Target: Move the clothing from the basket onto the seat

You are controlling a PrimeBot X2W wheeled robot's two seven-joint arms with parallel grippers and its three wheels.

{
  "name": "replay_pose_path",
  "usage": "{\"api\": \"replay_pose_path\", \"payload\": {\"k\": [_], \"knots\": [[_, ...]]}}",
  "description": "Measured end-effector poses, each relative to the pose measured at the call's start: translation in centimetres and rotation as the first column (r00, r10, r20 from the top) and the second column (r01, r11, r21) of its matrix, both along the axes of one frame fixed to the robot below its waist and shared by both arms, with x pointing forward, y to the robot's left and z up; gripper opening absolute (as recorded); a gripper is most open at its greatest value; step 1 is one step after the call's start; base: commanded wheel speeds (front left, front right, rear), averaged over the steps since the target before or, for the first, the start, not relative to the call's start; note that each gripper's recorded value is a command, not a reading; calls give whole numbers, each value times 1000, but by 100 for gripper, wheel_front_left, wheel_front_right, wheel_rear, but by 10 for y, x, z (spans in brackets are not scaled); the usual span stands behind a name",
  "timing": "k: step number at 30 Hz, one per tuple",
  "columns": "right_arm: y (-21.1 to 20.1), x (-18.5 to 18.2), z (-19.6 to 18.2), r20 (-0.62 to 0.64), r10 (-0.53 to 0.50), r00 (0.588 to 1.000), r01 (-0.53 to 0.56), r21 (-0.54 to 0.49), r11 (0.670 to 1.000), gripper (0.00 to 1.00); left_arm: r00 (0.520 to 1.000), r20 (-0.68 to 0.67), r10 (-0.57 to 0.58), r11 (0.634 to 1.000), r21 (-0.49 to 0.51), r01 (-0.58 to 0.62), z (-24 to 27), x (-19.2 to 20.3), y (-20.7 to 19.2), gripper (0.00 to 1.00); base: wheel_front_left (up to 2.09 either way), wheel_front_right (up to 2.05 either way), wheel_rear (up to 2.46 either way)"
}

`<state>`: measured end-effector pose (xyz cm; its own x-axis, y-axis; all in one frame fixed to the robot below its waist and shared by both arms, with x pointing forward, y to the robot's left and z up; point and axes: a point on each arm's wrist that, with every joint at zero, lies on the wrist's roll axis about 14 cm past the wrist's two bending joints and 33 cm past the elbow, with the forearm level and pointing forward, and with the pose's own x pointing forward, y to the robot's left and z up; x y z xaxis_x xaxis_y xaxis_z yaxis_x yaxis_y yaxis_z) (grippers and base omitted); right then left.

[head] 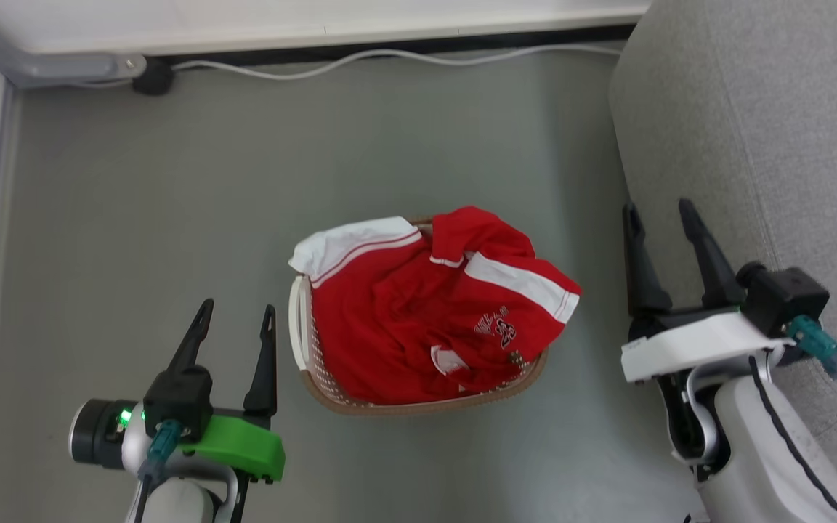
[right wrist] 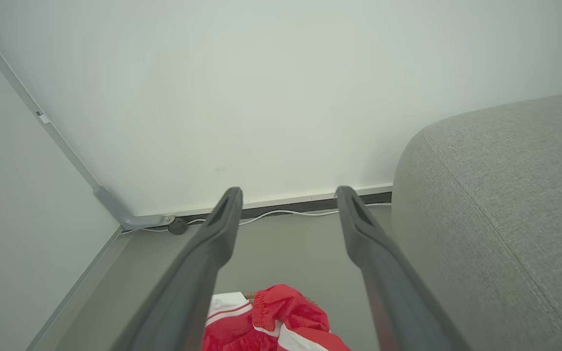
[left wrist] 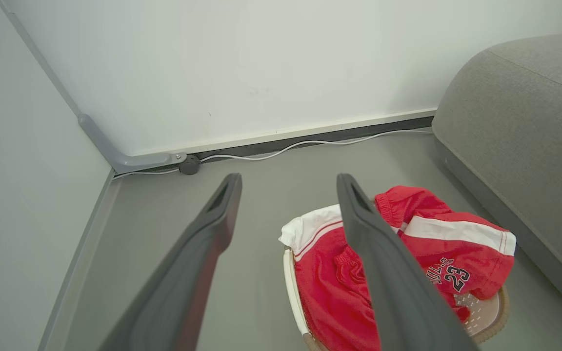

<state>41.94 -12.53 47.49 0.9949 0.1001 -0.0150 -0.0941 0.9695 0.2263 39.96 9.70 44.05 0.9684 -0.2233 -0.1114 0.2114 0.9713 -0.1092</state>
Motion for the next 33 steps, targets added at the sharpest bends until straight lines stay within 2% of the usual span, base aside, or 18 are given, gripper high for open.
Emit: {"api": "replay_pose_path", "payload": {"k": [14,25,33], "knots": [[-33,55,-6,42,-88,995,90,-31,996,100,973,-99,-210,977,19,213,-57,44,-62,100,0,0,0],[-45,92,-15,76,-107,991,110,-44,993,100,945,-151,-289,956,7,293,-98,78,-91,100,0,0,0],[-58,107,-42,45,-132,990,135,-70,988,100,915,-181,-360,932,-28,361,-131,100,-117,100,0,0,0]]}}
